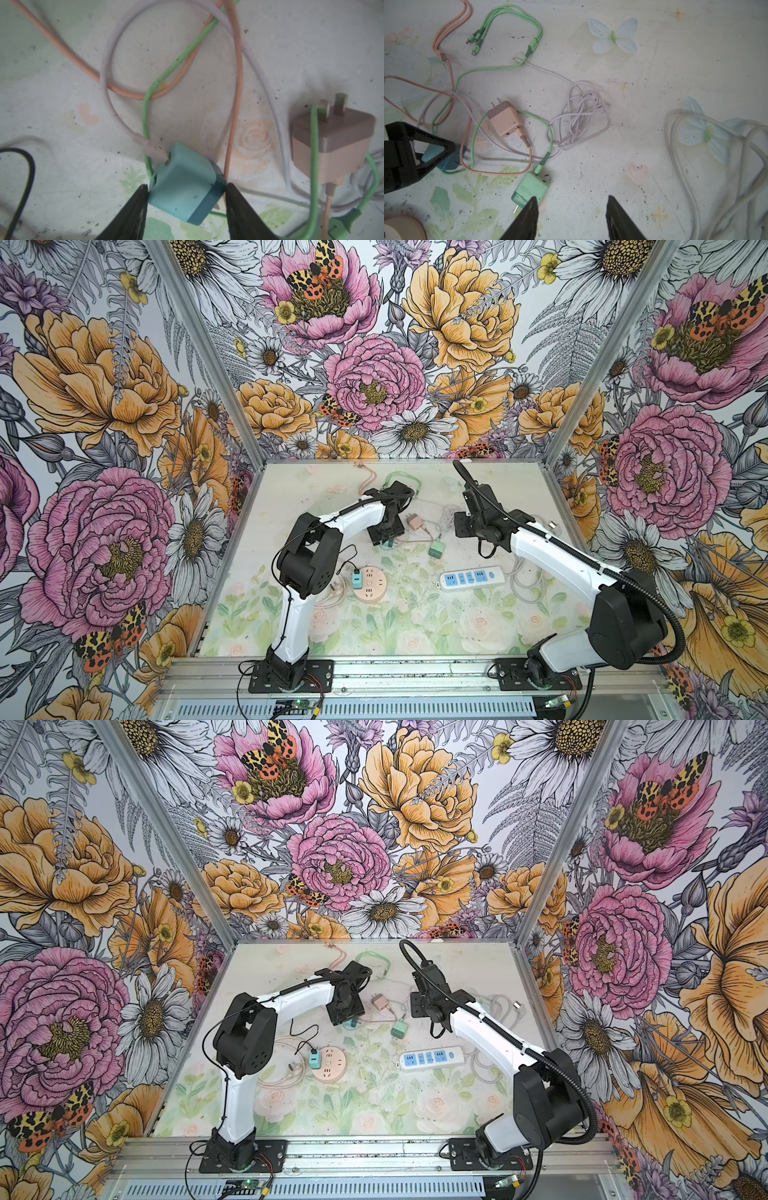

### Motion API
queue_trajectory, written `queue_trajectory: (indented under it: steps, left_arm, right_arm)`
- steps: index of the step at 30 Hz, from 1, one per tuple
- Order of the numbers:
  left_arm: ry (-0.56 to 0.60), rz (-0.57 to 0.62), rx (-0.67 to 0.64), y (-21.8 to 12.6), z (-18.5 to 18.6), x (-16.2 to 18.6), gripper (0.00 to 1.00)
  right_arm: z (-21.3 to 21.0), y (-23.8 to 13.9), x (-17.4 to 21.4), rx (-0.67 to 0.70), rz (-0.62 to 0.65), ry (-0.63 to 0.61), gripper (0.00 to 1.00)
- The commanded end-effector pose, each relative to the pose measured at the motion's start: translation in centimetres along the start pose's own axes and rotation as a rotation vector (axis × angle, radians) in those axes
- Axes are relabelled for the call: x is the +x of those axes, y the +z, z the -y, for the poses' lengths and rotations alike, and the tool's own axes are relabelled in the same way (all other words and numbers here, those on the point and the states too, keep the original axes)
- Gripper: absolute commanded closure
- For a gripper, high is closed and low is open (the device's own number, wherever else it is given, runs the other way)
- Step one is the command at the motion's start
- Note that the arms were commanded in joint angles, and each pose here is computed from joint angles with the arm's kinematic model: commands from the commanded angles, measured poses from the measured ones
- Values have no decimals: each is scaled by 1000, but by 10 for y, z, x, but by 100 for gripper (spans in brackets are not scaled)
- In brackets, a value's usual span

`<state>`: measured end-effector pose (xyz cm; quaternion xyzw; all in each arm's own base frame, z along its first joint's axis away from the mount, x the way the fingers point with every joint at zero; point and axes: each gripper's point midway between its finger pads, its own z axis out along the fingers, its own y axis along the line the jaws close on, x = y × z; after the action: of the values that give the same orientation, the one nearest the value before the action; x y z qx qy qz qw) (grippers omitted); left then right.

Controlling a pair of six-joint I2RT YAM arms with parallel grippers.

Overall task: Insert the plug
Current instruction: 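Close the left gripper around the small teal charger cube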

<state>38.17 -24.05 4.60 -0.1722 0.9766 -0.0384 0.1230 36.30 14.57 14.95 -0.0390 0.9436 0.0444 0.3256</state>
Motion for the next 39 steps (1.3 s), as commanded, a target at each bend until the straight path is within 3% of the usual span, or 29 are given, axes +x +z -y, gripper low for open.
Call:
queue_trajectory:
  steps: [1, 9, 19, 24, 31, 39]
  left_arm:
    - [140, -31, -51, 5, -3, 14, 42]
    - [296, -30, -118, -1, -20, 14, 45]
    - [417, 100, -269, -25, -46, -16, 41]
    - [480, 68, -224, -27, -42, -8, 41]
    - [515, -18, -60, -14, -30, 5, 41]
    - [573, -13, -42, -8, -26, -5, 40]
  right_arm:
    - [6, -6, -3, 17, 25, 3, 46]
    - [5, -9, -2, 4, 26, 15, 46]
    - [4, -17, -1, -15, 39, 29, 46]
    - [4, -18, 1, -18, 39, 29, 46]
    - [3, -17, 4, -31, 29, 40, 46]
    - [4, -20, 4, -29, 35, 40, 46]
